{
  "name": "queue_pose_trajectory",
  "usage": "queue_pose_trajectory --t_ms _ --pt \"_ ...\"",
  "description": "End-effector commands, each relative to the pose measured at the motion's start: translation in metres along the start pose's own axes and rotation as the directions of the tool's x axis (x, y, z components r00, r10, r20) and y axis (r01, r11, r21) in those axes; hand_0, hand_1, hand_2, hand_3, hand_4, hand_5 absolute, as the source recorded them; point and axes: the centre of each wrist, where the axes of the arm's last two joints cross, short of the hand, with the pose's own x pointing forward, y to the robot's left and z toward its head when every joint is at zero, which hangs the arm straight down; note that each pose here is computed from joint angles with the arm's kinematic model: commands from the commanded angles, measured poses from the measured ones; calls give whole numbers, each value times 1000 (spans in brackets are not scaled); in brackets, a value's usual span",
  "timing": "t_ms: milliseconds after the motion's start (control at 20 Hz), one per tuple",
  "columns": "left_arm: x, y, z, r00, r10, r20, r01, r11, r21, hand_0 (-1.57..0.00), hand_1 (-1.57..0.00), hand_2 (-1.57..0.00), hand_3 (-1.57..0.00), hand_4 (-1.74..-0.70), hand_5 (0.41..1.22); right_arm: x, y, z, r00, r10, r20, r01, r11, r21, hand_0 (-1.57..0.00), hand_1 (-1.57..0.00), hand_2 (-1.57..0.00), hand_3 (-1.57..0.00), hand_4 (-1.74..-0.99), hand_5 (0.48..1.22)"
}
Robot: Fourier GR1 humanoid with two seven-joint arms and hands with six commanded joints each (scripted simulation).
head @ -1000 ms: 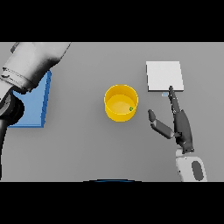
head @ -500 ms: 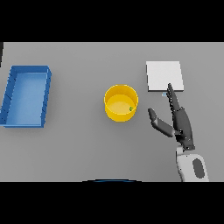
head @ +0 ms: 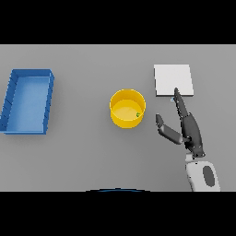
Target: Pick up the red beaker and tilt it to pour out 1 green nut into yellow bowl. Pick up the yellow bowl and place it on the metallic measuring scale.
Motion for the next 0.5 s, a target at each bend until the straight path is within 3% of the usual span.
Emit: queue_pose_trajectory --t_ms 0,450 --pt "-5 -8 0 999 35 -22 -35 999 0 -1571 -1571 -1571 -1396 -1741 1221 1 0 3 1000 4 9 -4 1000 -1 1 1 1 1 -1192 704" --pt "-76 -60 6 977 163 -133 -167 986 -16 -1571 -1571 -1571 -1387 -1741 1221 -1 -7 3 1000 5 -3 -5 1000 -9 1 1 1 1 -1195 690"
